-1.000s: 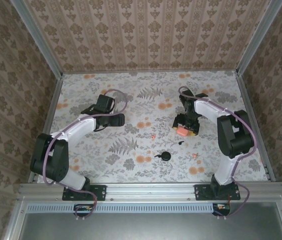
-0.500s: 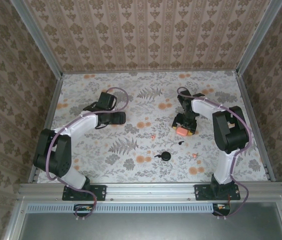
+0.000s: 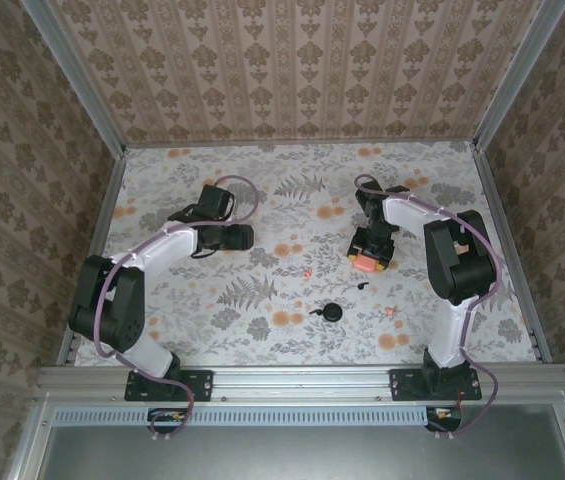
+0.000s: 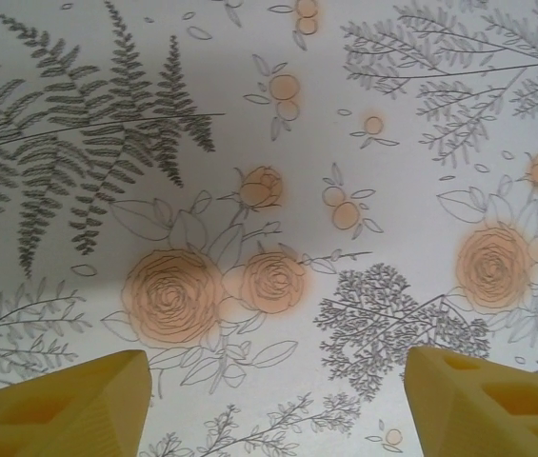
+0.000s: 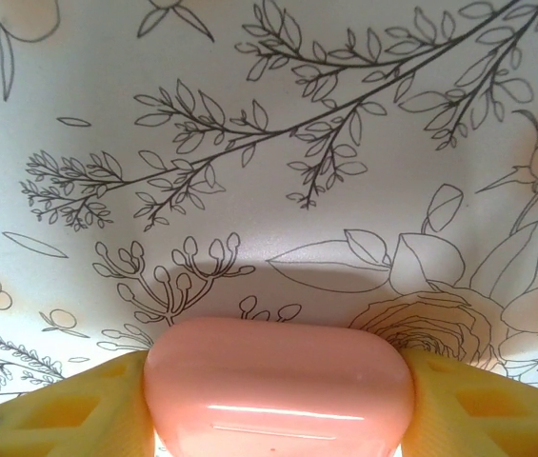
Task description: Insert wireless bluetooth earbuds into charging case
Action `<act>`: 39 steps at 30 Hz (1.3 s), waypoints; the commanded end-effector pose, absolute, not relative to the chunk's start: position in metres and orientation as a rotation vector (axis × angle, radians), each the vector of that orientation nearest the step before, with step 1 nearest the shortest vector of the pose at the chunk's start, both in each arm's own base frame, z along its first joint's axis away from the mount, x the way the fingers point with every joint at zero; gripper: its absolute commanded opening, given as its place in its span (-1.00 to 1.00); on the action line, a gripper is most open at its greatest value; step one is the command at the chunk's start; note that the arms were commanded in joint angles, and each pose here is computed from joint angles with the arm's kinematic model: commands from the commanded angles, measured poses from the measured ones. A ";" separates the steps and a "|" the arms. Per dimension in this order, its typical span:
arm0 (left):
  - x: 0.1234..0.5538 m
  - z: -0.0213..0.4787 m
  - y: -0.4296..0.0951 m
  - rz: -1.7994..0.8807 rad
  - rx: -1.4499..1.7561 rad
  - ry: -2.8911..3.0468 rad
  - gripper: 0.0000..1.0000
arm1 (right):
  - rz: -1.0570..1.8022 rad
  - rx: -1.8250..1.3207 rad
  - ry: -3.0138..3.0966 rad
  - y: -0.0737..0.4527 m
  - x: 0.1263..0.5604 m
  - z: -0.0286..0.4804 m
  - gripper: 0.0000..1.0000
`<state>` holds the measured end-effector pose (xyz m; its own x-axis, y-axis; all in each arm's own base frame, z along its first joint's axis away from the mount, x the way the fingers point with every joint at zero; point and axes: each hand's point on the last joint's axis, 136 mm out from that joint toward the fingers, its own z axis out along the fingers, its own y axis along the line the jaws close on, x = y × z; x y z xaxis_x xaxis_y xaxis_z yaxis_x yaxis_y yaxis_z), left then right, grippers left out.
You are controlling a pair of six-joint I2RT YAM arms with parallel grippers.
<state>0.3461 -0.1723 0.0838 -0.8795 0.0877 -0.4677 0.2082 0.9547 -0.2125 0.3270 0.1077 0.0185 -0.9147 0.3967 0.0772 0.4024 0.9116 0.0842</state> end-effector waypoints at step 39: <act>0.287 0.228 -0.341 -1.005 0.766 1.397 0.09 | -2.140 -0.152 -3.090 0.256 0.350 0.232 0.03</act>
<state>0.2859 -0.3345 0.1992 -0.1363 -0.0310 -0.9902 0.8893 0.4367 -0.1361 0.3586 0.2490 0.2102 -0.8204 0.4004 -0.4083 -0.1998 0.4682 0.8607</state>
